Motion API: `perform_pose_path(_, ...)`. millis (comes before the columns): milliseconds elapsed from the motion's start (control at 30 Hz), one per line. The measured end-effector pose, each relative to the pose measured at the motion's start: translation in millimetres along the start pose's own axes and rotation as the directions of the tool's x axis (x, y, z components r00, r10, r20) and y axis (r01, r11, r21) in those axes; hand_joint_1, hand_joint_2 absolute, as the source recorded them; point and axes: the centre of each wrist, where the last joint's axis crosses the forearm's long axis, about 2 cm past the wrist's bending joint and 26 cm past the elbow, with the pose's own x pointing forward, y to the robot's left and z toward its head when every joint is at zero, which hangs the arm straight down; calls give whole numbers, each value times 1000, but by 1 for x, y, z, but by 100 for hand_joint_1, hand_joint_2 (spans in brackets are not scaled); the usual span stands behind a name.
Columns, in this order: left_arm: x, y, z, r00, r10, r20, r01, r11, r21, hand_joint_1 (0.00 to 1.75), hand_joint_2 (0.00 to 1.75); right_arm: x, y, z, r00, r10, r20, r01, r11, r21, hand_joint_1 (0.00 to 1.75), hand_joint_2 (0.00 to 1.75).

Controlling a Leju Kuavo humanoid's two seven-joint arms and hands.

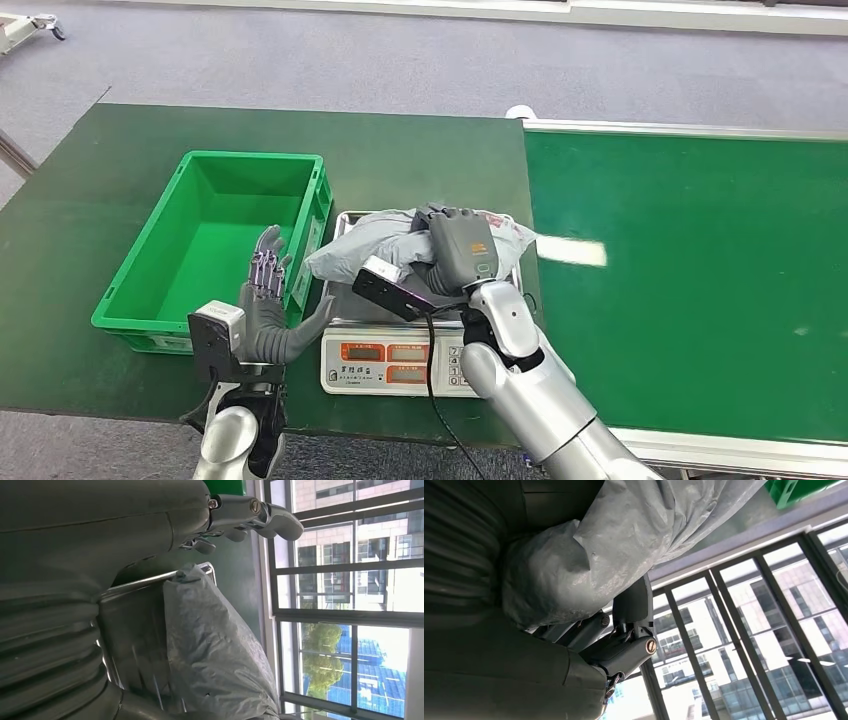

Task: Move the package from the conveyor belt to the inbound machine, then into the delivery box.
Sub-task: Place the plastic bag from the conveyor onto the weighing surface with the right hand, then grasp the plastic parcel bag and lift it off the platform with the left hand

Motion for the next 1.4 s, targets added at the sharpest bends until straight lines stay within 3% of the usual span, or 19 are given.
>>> perform_pose_path(333, 0, 0, 0, 1000, -2, 0, 2, 1000, -1, 0, 175, 3, 5, 0, 1000, 4, 10, -5, 1000, 28, 175, 175)
perform_pose_path(467, 0, 0, 0, 1000, -2, 0, 2, 1000, -2, 0, 175, 3, 6, 0, 1000, -3, 7, 2, 999, 35, 3, 175)
perform_pose_path(567, 0, 0, 0, 1000, -3, 0, 3, 1000, -7, 0, 175, 2, 7, 0, 998, -66, 0, 65, 995, 72, 0, 175)
perform_pose_path(667, -1, 0, 0, 1000, -4, -4, 4, 1000, -18, 0, 175, -3, 9, 0, 960, -277, -33, 278, 946, 166, 0, 175)
perform_pose_path(767, -2, 0, -1, 1000, -7, -10, 7, 1000, -27, 0, 175, -15, 9, 2, 857, -510, -73, 514, 837, 187, 0, 175)
perform_pose_path(900, -3, 0, -3, 1000, -13, -8, 13, 999, -37, 0, 175, -33, 10, 16, 710, -698, -89, 702, 695, 157, 0, 175)
perform_pose_path(1100, -4, 1, -2, 1000, -7, 9, 8, 999, -45, 0, 175, -60, 2, 54, 481, -876, -32, 875, 482, -43, 0, 175)
perform_pose_path(1233, -3, 1, -4, 1000, 4, 13, -4, 999, -48, 0, 175, -72, 4, 79, 387, -922, -16, 906, 384, -176, 0, 175)
perform_pose_path(1400, 0, -5, -17, 999, -21, 33, 24, 995, -92, 0, 175, -76, 14, 108, 260, -965, -13, 933, 255, -255, 0, 175)
